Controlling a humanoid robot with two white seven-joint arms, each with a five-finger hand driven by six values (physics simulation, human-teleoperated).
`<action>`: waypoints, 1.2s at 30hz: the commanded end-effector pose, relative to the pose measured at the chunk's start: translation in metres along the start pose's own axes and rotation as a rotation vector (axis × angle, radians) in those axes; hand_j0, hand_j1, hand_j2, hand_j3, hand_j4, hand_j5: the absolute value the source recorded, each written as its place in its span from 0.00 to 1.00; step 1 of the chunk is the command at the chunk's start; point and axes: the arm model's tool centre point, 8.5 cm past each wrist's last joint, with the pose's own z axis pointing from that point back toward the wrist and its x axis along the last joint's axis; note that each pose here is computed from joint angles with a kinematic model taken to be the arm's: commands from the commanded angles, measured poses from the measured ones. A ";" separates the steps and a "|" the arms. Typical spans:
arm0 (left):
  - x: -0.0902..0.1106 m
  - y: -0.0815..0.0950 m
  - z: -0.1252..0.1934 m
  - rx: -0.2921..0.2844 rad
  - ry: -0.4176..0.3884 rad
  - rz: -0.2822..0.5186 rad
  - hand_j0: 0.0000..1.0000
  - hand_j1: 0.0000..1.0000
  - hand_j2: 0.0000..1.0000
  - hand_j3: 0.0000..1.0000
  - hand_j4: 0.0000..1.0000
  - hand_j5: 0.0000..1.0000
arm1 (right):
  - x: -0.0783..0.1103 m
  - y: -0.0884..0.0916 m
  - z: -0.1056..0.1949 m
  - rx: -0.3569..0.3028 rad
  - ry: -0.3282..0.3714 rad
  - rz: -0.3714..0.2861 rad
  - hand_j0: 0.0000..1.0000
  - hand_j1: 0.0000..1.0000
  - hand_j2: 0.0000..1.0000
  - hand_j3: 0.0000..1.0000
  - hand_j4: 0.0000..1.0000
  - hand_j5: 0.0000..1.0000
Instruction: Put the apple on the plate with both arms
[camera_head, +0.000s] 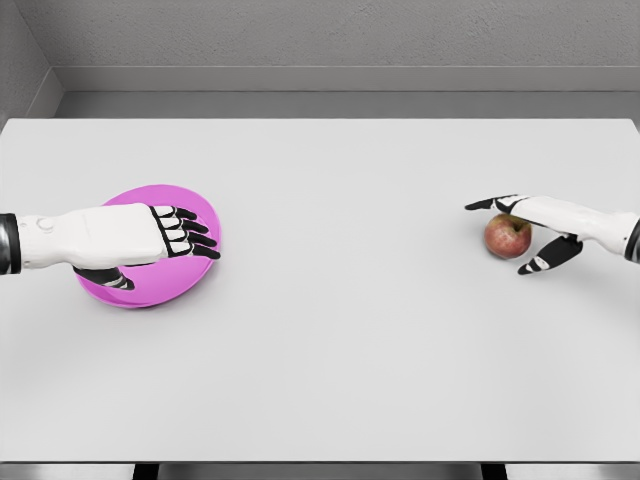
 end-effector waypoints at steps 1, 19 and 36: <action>0.000 0.000 0.000 0.003 0.001 0.005 1.00 1.00 1.00 1.00 1.00 1.00 | -0.004 0.000 0.002 -0.004 0.013 -0.014 1.00 1.00 1.00 1.00 1.00 1.00; 0.000 0.000 0.000 0.003 0.001 0.005 1.00 1.00 1.00 1.00 1.00 1.00 | -0.010 -0.003 0.002 0.003 0.042 0.004 0.91 0.91 0.91 0.91 0.91 0.91; 0.000 0.001 0.000 0.005 0.001 0.005 1.00 1.00 1.00 1.00 1.00 1.00 | -0.013 -0.003 0.003 -0.007 0.048 -0.012 0.60 0.60 0.60 0.60 0.60 0.60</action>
